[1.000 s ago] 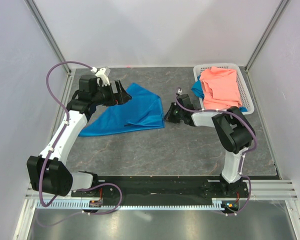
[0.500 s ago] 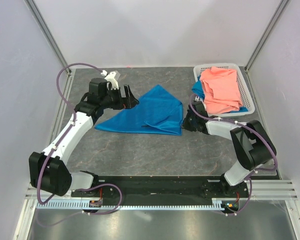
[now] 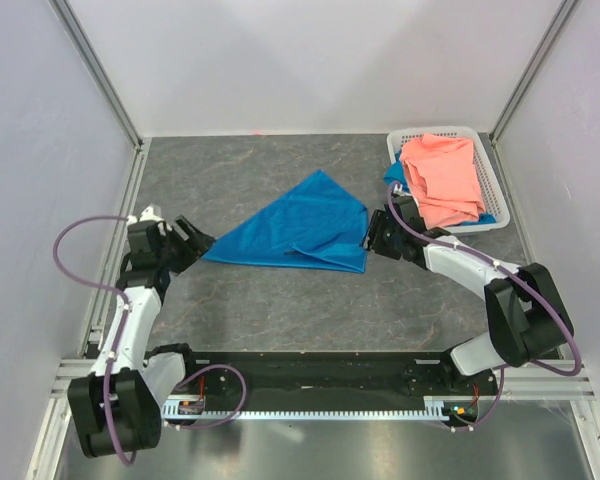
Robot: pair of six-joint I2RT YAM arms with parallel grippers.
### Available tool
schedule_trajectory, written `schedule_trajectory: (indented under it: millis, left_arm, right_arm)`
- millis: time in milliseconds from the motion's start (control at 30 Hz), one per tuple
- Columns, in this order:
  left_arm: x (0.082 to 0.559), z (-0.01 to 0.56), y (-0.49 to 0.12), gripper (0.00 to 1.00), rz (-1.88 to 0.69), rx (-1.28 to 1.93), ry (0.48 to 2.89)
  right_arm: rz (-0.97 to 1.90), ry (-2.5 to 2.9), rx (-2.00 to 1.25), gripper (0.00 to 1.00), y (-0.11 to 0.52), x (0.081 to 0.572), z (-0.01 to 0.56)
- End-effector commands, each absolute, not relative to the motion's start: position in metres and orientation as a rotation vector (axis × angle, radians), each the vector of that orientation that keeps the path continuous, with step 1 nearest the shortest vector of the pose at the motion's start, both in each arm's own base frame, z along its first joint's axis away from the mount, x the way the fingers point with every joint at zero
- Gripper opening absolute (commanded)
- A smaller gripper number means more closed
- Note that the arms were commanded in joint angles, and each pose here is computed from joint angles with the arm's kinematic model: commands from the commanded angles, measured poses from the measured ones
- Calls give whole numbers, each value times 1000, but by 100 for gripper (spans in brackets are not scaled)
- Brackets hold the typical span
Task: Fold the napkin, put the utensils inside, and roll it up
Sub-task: Fold the napkin
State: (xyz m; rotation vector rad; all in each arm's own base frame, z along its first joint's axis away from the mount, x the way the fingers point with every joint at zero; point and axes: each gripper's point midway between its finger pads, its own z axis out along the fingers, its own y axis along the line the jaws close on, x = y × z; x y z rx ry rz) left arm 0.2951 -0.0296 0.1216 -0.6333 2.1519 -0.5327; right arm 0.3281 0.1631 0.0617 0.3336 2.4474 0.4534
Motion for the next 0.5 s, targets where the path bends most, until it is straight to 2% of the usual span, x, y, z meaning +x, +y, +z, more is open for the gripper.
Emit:
schedule_trajectory:
  millis: [0,467]
  left_arm:
    - [295,114,-7,75,-562,-816,2062]
    - [307,67,7,64,-649,-1068,1988]
  right_arm:
    - [480,2370,254,59,168,342,98]
    - [571,2371,202,60,182,343,108]
